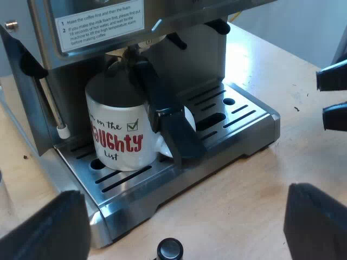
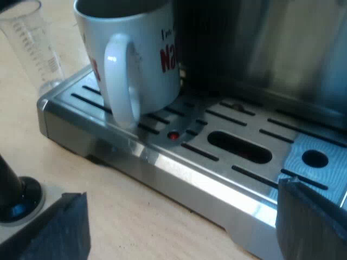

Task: Remove mug from coffee machine

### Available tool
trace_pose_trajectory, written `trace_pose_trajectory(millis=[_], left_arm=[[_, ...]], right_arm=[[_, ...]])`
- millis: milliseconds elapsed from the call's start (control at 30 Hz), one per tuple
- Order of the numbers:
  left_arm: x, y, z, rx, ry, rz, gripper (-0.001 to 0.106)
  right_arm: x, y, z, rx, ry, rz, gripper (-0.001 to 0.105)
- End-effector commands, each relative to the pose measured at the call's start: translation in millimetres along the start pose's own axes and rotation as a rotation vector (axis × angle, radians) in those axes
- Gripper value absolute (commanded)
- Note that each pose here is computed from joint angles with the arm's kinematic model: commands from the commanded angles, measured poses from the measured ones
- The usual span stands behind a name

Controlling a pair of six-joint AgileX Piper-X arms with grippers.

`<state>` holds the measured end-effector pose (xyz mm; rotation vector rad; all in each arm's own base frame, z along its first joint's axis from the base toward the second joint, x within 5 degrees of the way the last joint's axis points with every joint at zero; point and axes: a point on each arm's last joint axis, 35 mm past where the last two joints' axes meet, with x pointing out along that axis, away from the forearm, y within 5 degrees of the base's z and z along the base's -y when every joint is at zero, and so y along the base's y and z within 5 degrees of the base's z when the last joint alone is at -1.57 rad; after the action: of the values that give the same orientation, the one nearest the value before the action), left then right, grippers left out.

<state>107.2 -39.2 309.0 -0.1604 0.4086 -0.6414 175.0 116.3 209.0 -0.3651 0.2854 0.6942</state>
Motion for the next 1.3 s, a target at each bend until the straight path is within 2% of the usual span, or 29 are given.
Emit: trace_pose_trajectory(millis=[33,200,400,433,500,533,700,867,1033,1200,1300], left_arm=[[-0.4,-0.7,2.8,0.008,-0.019,0.001,0.079],[-0.4,-0.7,2.8,0.008,-0.019,0.001,0.079],[-0.4,-0.7,2.8,0.008,-0.019,0.001,0.079],[-0.4,-0.7,2.8,0.008,-0.019,0.001,0.079],[-0.4,-0.7,2.8,0.006,-0.019,0.001,0.079],[-0.4,-0.7,2.8,0.005,-0.019,0.001,0.079],[-0.4,-0.7,2.8,0.0,-0.019,0.001,0.079],[-0.4,-0.7,2.8,0.0,-0.019,0.001,0.079],[-0.4,-0.4,0.4,-0.01,0.001,0.003,0.079],[5.5,5.0,-18.9,-0.05,0.089,0.018,0.079],[10.6,8.7,-27.3,-0.006,0.094,0.022,0.079]], right_arm=[[-0.2,-0.7,4.8,-0.016,-0.039,0.0,0.071],[-0.4,-1.6,8.0,-0.015,-0.068,-0.007,0.071],[-0.4,-1.9,7.9,-0.003,-0.066,-0.016,0.071],[-0.4,-1.9,7.9,0.014,-0.066,-0.016,0.071],[-0.4,-1.8,8.0,0.104,-0.067,-0.011,0.071],[-0.4,-1.8,8.0,0.112,-0.067,-0.011,0.071],[5.2,0.7,3.0,0.024,-0.046,0.035,0.071],[16.7,3.1,-4.8,0.022,-0.021,0.061,0.071],[27.7,5.2,-5.6,0.014,-0.06,0.059,0.071],[36.6,15.4,-7.6,-0.001,-0.073,0.092,0.071],[40.5,20.5,-9.0,-0.008,-0.075,0.108,0.071]])
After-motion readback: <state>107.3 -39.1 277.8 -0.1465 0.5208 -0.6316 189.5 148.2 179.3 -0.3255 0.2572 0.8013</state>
